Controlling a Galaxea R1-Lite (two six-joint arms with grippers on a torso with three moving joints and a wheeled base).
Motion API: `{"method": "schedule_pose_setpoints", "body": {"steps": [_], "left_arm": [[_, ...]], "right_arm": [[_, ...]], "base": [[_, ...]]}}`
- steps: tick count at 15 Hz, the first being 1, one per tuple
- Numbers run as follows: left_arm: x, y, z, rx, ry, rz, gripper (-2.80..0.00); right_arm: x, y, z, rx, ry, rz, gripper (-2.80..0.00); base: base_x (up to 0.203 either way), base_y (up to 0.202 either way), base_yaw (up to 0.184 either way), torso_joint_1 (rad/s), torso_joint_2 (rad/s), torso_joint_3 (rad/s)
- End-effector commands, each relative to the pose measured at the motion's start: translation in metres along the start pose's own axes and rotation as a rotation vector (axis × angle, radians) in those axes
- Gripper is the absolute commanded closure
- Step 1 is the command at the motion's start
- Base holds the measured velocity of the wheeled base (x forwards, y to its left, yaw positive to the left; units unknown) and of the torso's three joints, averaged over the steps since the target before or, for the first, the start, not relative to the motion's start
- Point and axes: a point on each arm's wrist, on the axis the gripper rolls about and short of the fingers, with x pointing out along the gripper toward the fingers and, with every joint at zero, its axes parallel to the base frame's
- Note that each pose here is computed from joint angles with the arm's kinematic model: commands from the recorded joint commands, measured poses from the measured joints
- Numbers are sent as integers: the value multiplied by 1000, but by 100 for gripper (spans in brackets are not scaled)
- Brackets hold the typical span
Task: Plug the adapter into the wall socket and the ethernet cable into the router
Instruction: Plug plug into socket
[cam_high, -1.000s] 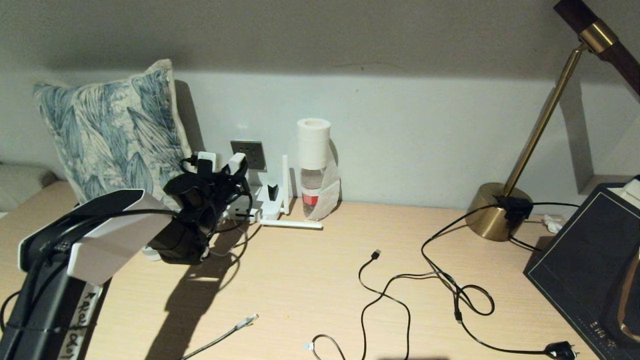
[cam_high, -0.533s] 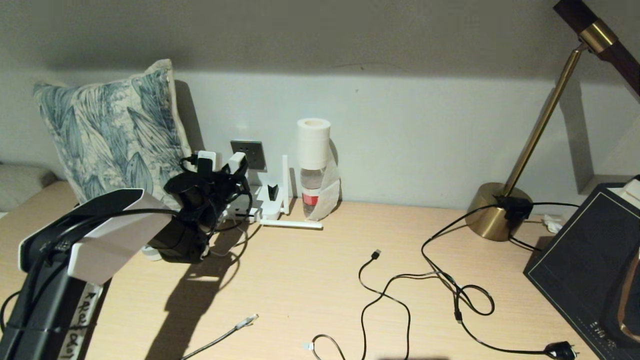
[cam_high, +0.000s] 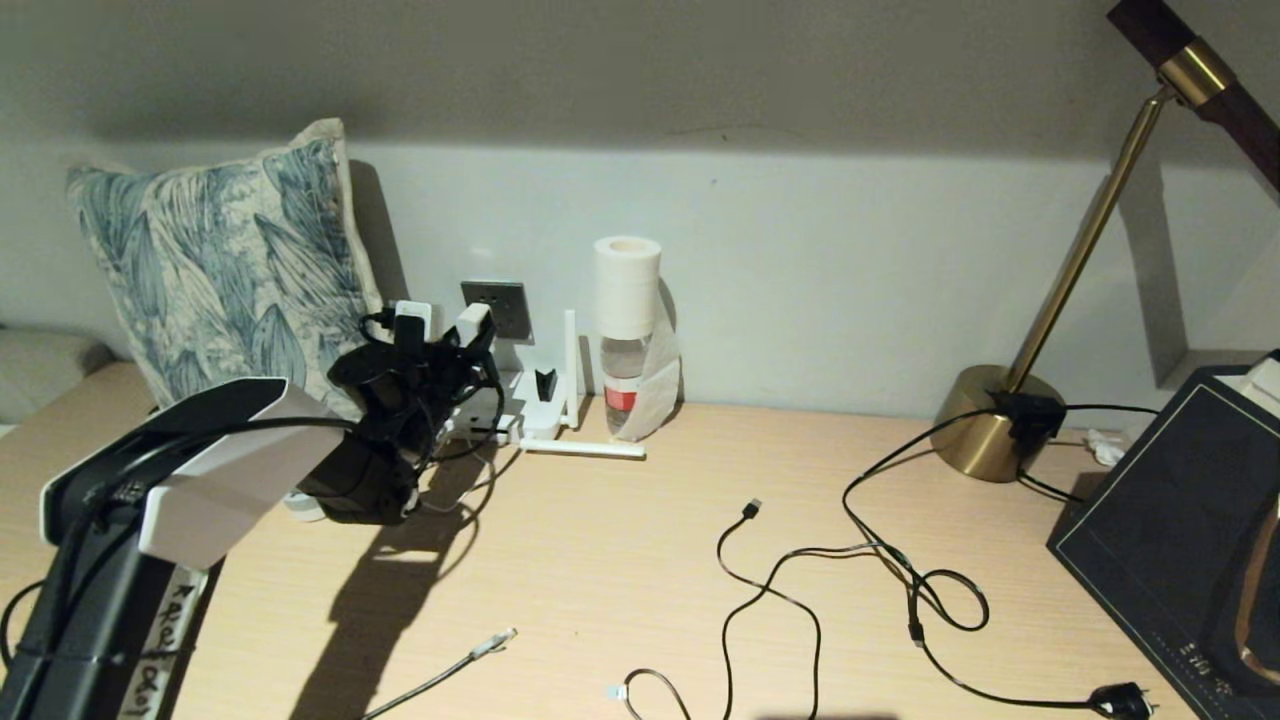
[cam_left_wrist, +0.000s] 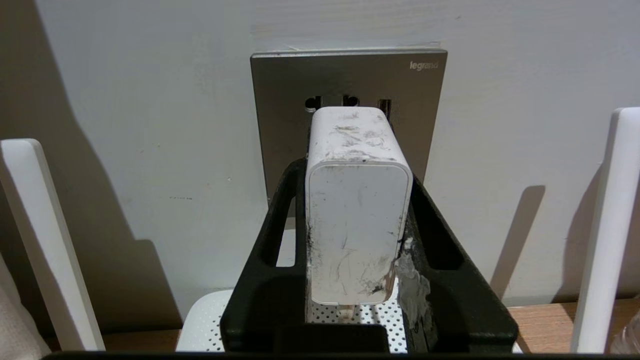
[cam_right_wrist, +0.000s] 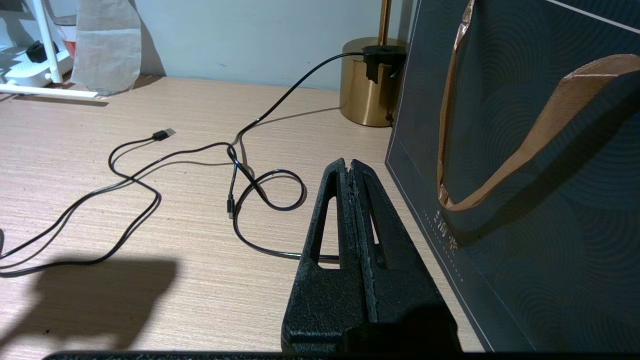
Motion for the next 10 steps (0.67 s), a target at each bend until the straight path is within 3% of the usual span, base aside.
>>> {"method": "schedule_pose_setpoints", "body": {"steps": [1, 10], "left_arm": [[1, 1, -2, 2, -8, 2, 0], [9, 1, -7, 5, -25, 3, 0]], "right_arm": [[2, 0, -10, 0, 35, 0, 0], [2, 0, -10, 0, 35, 0, 0]], "base": [[0, 0, 0, 0, 0, 0], [0, 0, 0, 0, 0, 0]]}}
